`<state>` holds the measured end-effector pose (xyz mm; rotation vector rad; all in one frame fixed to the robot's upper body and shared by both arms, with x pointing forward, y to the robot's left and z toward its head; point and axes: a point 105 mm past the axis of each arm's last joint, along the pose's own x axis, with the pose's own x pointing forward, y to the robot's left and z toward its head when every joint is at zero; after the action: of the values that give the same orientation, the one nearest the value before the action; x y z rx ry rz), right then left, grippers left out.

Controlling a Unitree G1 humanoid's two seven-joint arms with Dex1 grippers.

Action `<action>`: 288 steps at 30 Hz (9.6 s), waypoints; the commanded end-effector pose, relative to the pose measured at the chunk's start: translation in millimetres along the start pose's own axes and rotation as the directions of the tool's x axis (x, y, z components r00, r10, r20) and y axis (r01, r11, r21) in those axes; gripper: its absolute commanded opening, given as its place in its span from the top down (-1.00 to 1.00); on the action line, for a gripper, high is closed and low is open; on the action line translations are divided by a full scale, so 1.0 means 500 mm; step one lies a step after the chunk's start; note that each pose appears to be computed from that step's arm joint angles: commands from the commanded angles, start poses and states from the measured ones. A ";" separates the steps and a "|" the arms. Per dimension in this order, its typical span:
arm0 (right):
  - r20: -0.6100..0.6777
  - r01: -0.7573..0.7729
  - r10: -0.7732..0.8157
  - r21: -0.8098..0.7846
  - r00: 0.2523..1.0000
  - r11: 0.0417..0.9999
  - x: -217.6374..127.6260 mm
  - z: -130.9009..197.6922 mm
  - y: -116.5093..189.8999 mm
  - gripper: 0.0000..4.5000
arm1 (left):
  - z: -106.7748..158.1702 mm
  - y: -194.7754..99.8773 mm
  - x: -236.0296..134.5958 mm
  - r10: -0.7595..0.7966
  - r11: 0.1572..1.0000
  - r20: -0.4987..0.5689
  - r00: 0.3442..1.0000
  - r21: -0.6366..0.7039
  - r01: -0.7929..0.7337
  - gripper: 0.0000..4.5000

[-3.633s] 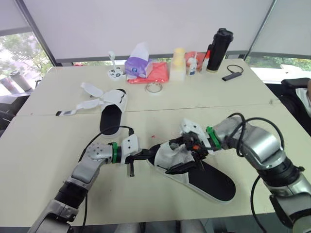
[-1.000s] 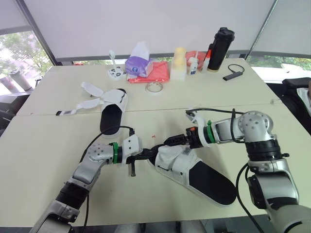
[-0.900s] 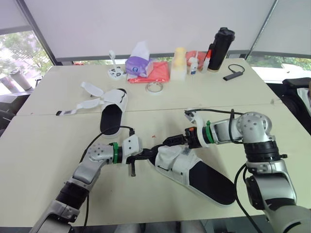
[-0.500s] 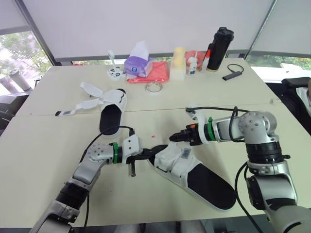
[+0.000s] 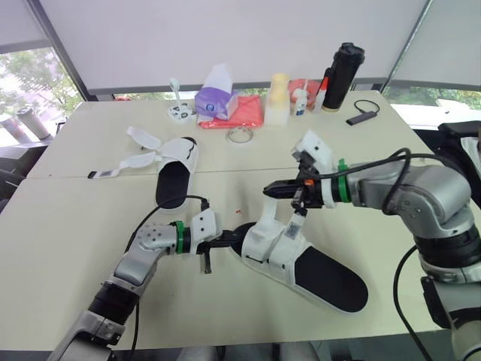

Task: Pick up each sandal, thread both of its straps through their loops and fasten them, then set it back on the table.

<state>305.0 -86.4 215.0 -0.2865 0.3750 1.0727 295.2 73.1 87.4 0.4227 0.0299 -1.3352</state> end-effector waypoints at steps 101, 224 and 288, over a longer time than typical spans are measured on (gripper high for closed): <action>0.019 -0.308 0.455 0.761 0.890 0.571 -0.063 -0.192 0.211 -0.99 | 0.040 -0.104 -0.049 -0.270 0.957 0.038 0.962 -0.100 0.272 1.00; -0.076 -0.276 0.377 0.553 0.923 0.786 -0.003 -0.126 0.144 0.98 | 0.011 -0.091 0.048 -0.231 0.972 0.078 0.970 -0.029 0.234 1.00; -0.276 -0.314 0.434 0.387 0.857 0.867 -0.019 -0.174 0.182 -0.99 | 0.007 -0.094 0.046 -0.182 0.981 0.078 0.980 -0.051 0.186 1.00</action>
<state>205.2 -76.9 138.3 -0.0851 0.9307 1.3760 257.6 41.0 79.8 0.3182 0.0080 -1.5189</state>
